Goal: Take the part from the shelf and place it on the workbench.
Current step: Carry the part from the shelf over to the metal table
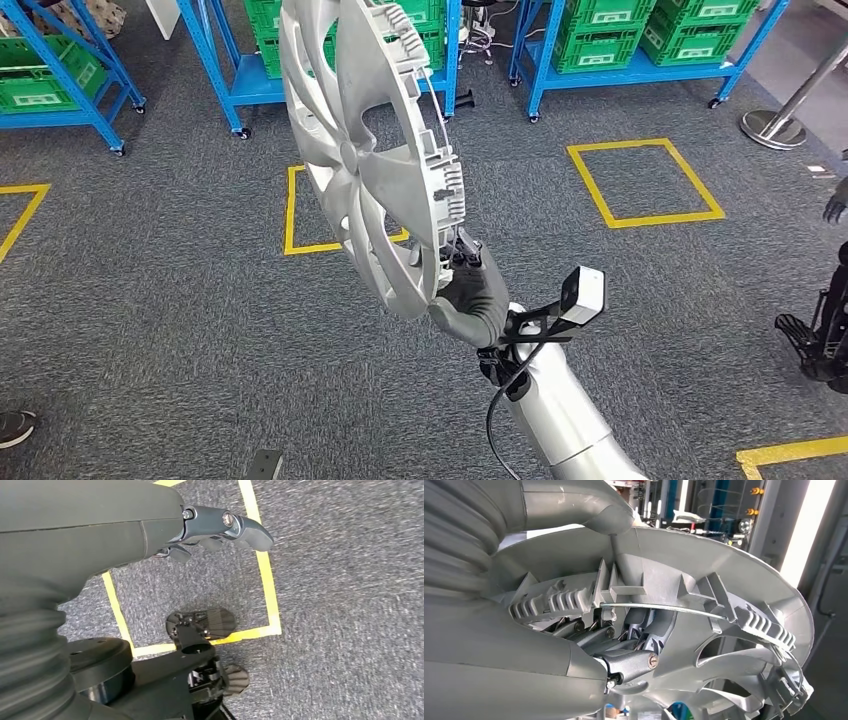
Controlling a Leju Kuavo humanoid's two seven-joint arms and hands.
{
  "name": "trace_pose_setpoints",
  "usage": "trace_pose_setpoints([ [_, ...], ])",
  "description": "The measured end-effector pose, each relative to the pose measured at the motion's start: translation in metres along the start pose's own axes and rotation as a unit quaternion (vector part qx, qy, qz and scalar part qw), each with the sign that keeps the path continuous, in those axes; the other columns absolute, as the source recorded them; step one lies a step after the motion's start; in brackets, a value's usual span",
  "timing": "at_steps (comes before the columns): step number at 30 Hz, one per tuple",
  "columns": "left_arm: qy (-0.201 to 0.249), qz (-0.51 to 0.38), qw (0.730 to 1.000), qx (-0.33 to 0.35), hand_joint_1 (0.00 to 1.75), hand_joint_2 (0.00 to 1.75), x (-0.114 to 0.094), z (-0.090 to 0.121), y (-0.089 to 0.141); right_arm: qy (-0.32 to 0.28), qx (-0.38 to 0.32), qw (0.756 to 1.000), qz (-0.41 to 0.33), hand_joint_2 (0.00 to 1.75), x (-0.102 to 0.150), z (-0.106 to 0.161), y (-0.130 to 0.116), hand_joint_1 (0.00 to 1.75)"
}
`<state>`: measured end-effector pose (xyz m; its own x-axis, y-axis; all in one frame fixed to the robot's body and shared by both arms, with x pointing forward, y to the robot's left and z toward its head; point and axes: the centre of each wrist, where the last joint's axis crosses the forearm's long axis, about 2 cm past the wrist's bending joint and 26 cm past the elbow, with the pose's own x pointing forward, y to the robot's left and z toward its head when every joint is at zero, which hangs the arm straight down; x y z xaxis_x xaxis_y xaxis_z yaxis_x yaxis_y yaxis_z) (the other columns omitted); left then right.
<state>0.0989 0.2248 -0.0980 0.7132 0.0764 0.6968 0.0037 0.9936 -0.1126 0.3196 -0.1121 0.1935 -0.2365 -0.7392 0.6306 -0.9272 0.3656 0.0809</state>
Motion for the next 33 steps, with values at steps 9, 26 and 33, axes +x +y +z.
trace_pose_setpoints([
  [9, -0.001, -0.001, 1.0, 0.001, 0.0, 1.75, 0.0002, -0.0001, 0.0014, 0.008, 0.009, 1.0, -0.009, 1.75, -0.0027, -0.0001, 0.0026, 1.75],
  [26, 0.002, -0.001, 1.0, 0.002, 0.0, 1.75, -0.0017, 0.001, 0.0024, 0.0, 0.03, 0.999, -0.031, 1.75, -0.0031, -0.0079, 0.005, 1.75],
  [33, 0.002, -0.001, 1.0, 0.002, 0.0, 1.75, -0.0019, 0.0012, 0.0022, -0.002, 0.026, 0.999, -0.043, 1.75, -0.005, -0.0043, 0.0078, 1.75],
])
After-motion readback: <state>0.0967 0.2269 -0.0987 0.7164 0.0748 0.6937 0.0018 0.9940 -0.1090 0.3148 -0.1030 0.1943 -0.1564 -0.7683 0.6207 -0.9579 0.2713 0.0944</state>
